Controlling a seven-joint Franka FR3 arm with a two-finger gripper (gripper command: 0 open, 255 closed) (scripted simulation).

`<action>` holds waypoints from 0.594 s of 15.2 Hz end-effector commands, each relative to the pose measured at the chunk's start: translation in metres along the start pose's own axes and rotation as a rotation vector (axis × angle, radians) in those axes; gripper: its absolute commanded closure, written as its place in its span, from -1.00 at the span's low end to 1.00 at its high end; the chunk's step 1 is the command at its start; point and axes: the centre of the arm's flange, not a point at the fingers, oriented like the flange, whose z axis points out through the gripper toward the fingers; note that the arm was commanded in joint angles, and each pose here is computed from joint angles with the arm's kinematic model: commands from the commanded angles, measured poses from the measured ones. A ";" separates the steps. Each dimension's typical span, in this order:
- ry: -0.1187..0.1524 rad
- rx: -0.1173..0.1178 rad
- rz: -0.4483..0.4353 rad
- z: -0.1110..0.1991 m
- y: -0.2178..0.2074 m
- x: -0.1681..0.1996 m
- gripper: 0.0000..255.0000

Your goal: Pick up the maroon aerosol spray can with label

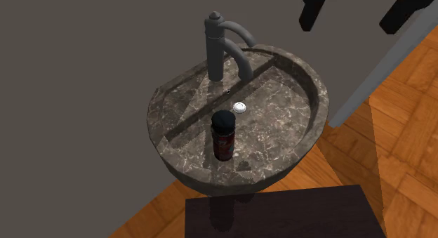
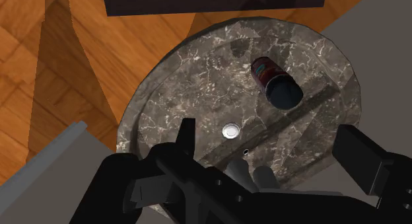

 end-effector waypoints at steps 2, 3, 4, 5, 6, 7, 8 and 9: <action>-0.003 -0.001 0.000 0.012 -0.005 0.003 -1.00; -0.005 -0.002 -0.001 0.024 -0.010 0.006 -1.00; -0.008 -0.002 -0.001 0.036 -0.015 0.009 -1.00; -0.011 -0.003 -0.002 0.048 -0.021 0.013 -1.00; -0.013 -0.004 -0.002 0.060 -0.026 0.016 -1.00; -0.016 -0.005 -0.003 0.072 -0.031 0.019 -1.00; -0.019 -0.006 -0.003 0.084 -0.036 0.022 -1.00; -0.021 -0.006 -0.004 0.095 -0.041 0.025 -1.00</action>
